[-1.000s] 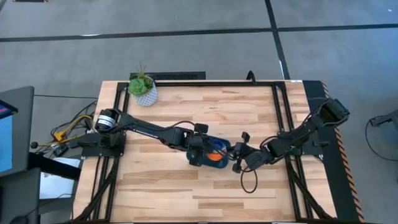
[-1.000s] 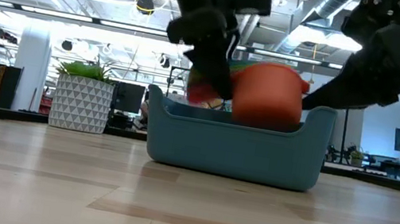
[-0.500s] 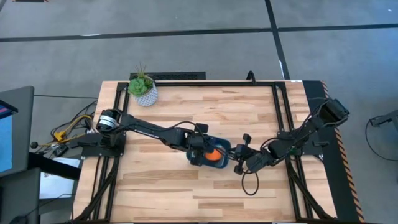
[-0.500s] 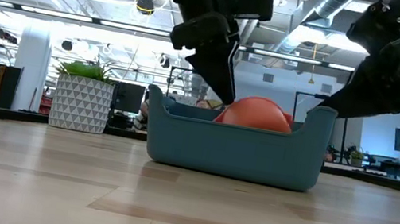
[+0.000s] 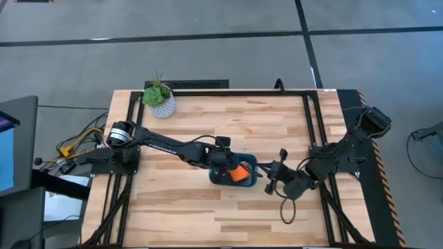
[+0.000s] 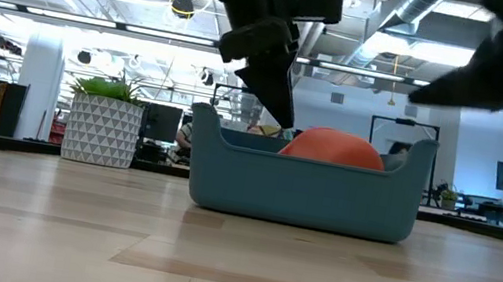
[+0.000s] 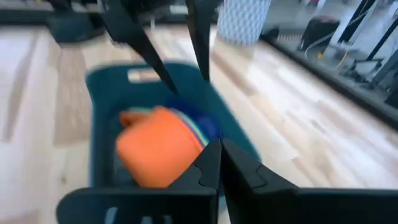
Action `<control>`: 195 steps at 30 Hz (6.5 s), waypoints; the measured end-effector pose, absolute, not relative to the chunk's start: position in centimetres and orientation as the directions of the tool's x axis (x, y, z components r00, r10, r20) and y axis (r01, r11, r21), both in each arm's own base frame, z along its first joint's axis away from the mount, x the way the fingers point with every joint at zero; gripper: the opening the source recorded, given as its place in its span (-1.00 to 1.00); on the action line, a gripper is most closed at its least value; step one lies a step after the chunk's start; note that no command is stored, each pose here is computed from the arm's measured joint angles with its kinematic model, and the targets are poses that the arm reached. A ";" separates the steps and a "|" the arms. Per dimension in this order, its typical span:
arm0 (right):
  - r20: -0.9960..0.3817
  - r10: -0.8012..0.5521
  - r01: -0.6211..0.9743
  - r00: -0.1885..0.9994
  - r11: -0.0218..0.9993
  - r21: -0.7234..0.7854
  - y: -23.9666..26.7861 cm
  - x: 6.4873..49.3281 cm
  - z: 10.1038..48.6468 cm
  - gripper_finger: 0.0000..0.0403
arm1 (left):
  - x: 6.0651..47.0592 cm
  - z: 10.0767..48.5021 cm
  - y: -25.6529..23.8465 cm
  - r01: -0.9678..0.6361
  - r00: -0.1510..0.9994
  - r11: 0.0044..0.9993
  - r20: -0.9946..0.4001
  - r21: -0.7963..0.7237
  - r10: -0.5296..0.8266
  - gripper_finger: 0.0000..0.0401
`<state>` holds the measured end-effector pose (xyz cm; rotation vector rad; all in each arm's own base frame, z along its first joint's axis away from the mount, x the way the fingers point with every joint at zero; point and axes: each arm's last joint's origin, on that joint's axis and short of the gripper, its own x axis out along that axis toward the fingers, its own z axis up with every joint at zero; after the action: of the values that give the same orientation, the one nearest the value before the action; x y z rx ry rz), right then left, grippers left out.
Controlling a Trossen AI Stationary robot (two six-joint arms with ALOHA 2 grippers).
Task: Nest measuring cups in basket
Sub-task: Return to Home Position
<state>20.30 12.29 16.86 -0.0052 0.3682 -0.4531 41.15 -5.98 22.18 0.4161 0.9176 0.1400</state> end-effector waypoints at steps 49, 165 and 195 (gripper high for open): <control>-0.043 -0.134 0.139 0.990 0.978 0.154 -0.8 12.6 22.7 -0.95 | 14.6 21.7 2.1 -0.266 0.953 0.962 0.165 0.052 0.255 -1.00; 0.016 -0.131 0.125 0.991 0.968 0.218 -0.9 9.8 16.7 -0.70 | 9.7 16.9 0.8 -0.088 0.996 0.996 0.008 -0.027 0.088 -1.00; 0.016 -0.132 0.125 0.991 0.968 0.217 -0.9 9.8 16.6 -0.70 | 9.7 17.0 0.8 -0.088 0.996 0.996 0.009 -0.027 0.089 -1.00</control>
<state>9.82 -0.94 16.65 0.2179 -0.0301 -0.1297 9.65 0.76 16.95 -0.0266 -0.0105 0.0888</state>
